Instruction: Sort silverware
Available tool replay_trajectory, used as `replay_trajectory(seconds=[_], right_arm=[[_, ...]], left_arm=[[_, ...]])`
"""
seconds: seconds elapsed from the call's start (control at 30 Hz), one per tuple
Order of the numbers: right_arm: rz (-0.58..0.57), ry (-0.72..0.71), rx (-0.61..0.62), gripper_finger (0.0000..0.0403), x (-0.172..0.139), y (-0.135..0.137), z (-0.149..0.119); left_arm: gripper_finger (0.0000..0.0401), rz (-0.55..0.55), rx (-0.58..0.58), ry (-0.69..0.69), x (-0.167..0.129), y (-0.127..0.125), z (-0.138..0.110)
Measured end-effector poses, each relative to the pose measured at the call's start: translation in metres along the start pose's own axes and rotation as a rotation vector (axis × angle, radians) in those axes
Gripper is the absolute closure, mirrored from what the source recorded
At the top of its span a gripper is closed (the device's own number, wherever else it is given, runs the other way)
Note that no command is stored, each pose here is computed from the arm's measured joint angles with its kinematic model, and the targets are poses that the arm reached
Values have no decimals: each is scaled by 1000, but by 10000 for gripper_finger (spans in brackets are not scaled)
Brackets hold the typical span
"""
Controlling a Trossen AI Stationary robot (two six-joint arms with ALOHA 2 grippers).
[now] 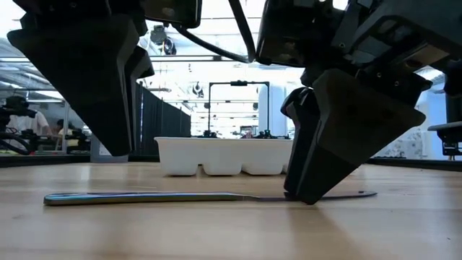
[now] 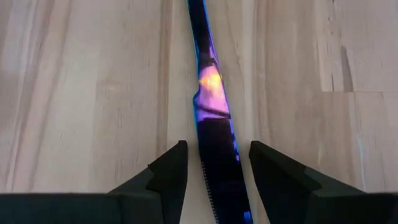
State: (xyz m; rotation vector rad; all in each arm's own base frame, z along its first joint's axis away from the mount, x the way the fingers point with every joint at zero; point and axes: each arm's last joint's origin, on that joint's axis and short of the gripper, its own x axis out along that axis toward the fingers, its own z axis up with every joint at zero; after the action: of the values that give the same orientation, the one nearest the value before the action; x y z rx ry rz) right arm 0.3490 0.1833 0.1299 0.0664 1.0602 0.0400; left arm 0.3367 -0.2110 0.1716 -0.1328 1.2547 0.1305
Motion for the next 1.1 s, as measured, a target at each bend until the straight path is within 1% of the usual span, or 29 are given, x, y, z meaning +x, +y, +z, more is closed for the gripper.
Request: replay_trajectory(seconds=[0.17,0.27,0.5,0.57,0.63,0.73,0.83,0.93,1.0,1.1], right_arm=[[-2,3,-1,245,0,0,0],[-1,4,-10,245,0,0,0],[28,26,-50,246,-1,1,-2],[35,34,-69,248,-2,1,-2],[41,38,-87,256,-4,0,-1],[57,59,-112,286,-10,-5,0],[61,45,-108,325,-20,-9,5],[61,39,-101,350,-23,-10,7],[84,60,-111,352,-23,-9,5],[89,85,-117,335,-20,-5,1]], left_arm=[[378,-2,15,0,0,-2,-1],[366,-10,32,20,4,-1,-4],[297,-15,33,34,12,-1,-7],[278,-14,16,34,12,-1,-7],[264,-14,8,35,12,-1,-7],[249,-14,8,35,12,-1,-7],[242,-13,8,34,12,-1,-7],[241,-3,16,26,12,0,-7],[241,7,19,19,12,0,-7],[241,25,42,4,13,0,-6]])
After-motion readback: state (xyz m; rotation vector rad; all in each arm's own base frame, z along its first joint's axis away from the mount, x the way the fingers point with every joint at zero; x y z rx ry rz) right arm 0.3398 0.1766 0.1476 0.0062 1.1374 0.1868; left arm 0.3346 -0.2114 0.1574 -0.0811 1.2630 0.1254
